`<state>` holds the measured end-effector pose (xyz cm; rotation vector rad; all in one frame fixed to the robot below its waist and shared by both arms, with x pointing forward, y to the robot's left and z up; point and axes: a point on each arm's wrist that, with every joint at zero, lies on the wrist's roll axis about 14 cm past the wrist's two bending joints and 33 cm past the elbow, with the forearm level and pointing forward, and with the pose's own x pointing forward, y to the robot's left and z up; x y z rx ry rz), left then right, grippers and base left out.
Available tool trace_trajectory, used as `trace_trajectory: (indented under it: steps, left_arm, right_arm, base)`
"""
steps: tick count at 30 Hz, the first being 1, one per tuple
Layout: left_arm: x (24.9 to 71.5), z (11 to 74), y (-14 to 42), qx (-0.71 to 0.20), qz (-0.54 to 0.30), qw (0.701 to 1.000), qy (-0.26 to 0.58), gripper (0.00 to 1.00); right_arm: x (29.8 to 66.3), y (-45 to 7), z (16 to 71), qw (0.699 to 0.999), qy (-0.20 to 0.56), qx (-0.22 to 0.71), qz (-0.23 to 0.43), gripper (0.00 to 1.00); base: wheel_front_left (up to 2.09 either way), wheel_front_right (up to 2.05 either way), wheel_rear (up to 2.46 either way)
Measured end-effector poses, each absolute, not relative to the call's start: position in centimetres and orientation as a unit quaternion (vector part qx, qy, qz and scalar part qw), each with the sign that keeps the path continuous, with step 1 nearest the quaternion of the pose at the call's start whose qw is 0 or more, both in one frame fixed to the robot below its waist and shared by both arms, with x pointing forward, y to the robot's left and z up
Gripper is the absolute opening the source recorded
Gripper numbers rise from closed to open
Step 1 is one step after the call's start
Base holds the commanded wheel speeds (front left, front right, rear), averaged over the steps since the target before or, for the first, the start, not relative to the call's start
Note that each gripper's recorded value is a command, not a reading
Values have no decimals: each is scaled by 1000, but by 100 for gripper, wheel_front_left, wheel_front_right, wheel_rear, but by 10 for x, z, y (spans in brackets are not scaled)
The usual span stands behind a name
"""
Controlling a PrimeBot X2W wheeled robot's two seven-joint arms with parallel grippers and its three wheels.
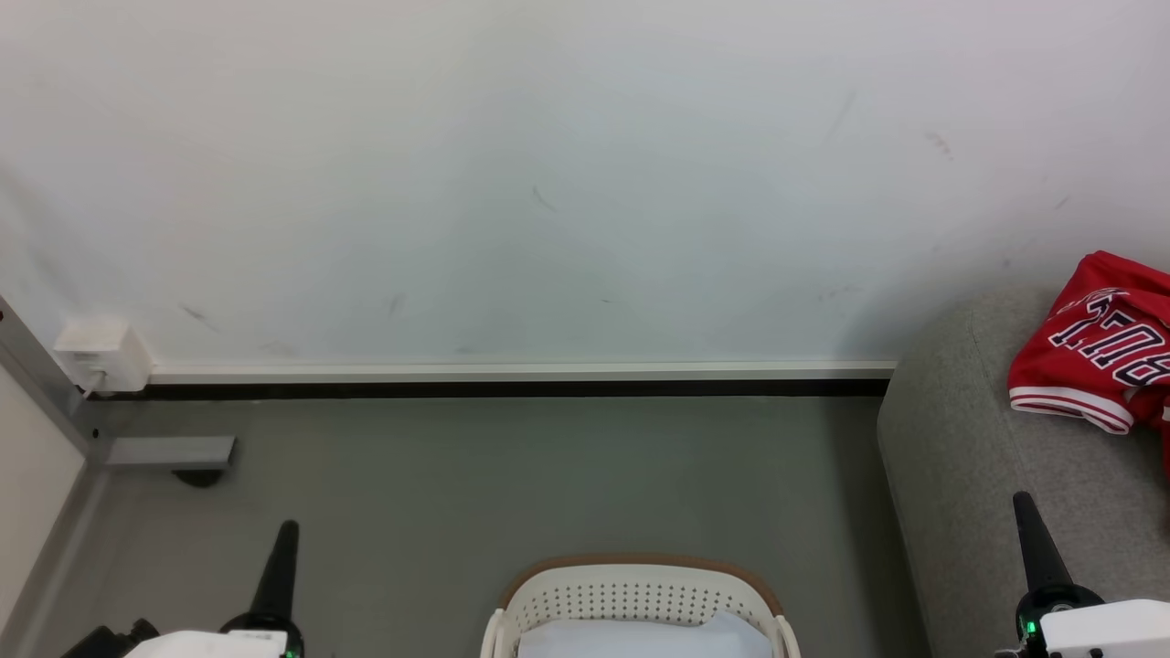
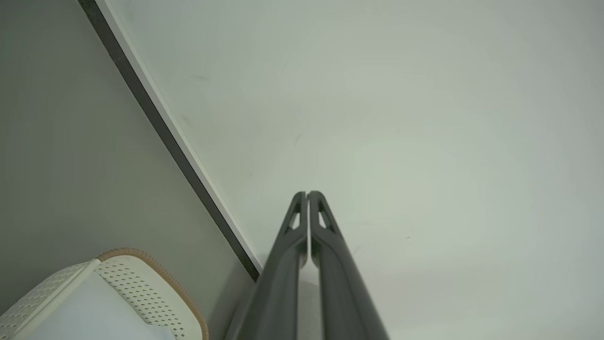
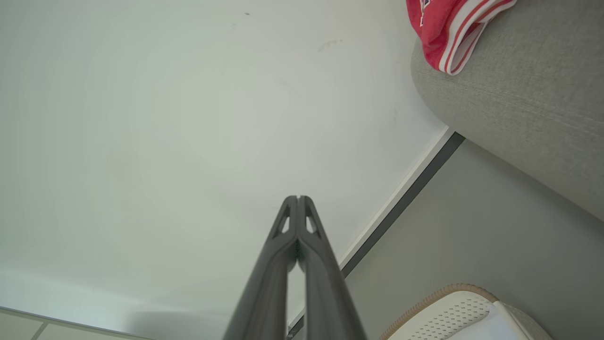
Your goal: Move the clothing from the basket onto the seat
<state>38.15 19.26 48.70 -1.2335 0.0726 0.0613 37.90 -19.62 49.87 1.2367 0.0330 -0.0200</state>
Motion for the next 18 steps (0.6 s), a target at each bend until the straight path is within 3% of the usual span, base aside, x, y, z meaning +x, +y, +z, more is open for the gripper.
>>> trace_trajectory:
  steps: [18]
  left_arm:
    - [385,494,194,-635,19,771,25,0]
  right_arm:
    - [382,-198,501,771,11,637,-9,0]
  base:
    - [0,0,0]
